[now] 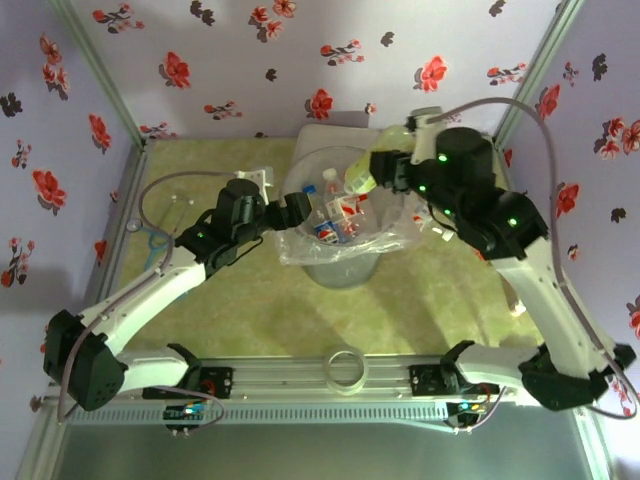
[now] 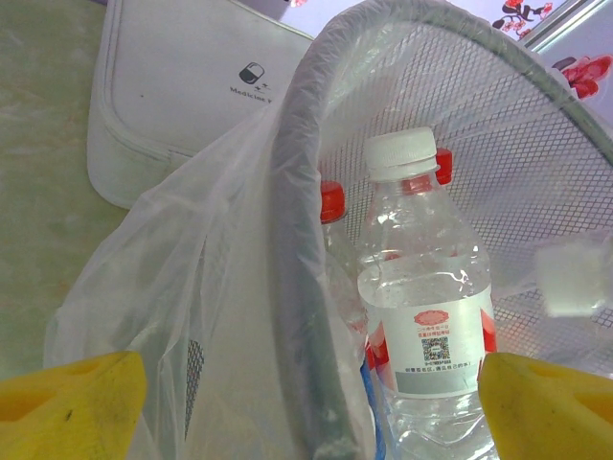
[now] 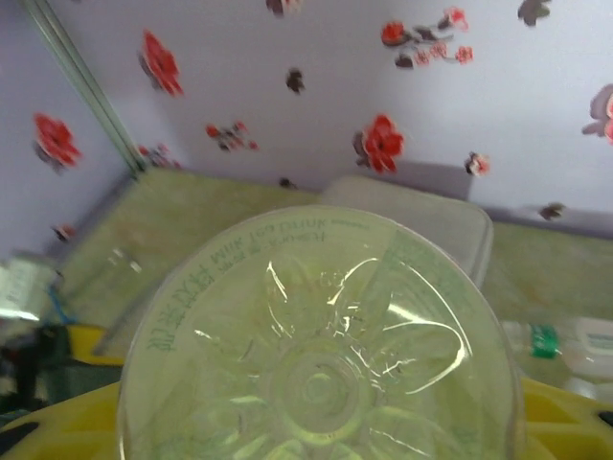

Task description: Put the plastic bottles in the bin

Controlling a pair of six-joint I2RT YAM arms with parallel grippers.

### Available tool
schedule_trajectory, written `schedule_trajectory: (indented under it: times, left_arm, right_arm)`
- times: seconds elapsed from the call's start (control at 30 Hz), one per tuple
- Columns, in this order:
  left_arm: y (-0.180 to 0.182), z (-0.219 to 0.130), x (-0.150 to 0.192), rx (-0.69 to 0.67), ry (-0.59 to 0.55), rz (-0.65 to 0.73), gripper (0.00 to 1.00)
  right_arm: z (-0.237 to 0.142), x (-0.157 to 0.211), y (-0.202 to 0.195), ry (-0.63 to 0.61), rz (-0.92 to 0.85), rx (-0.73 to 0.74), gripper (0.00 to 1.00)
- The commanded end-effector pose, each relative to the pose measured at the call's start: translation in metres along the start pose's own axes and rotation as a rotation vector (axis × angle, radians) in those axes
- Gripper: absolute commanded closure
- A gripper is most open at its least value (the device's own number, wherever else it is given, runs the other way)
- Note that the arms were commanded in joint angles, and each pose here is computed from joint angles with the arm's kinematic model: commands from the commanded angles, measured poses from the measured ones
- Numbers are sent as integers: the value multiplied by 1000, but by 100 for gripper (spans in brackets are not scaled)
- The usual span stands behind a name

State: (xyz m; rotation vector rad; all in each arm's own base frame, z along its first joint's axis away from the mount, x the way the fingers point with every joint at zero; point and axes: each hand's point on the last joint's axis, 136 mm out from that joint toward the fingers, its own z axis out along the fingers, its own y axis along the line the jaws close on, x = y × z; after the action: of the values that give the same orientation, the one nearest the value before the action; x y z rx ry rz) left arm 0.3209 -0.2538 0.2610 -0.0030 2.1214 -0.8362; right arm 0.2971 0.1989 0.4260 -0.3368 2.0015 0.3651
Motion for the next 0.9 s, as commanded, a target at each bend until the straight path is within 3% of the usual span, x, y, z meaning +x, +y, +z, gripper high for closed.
schedule_trajectory:
  times: [0.0, 0.23, 0.53, 0.73, 0.87]
  left_arm:
    - [5, 0, 3, -19, 23, 19, 10]
    - [1, 0, -1, -9, 19, 30, 10]
    - [1, -7, -1, -4, 13, 27, 10]
    - [1, -12, -4, -7, 3, 30, 10]
    - [1, -11, -3, -10, 7, 24, 9]
  right_arm:
    - [-7, 11, -20, 82, -89, 123, 46]
    - [8, 26, -22, 213, -177, 153, 49]
    - [82, 69, -10, 419, -206, 116, 48]
    - [125, 93, -7, 494, -204, 100, 40]
    - [136, 93, -1, 484, -180, 81, 27]
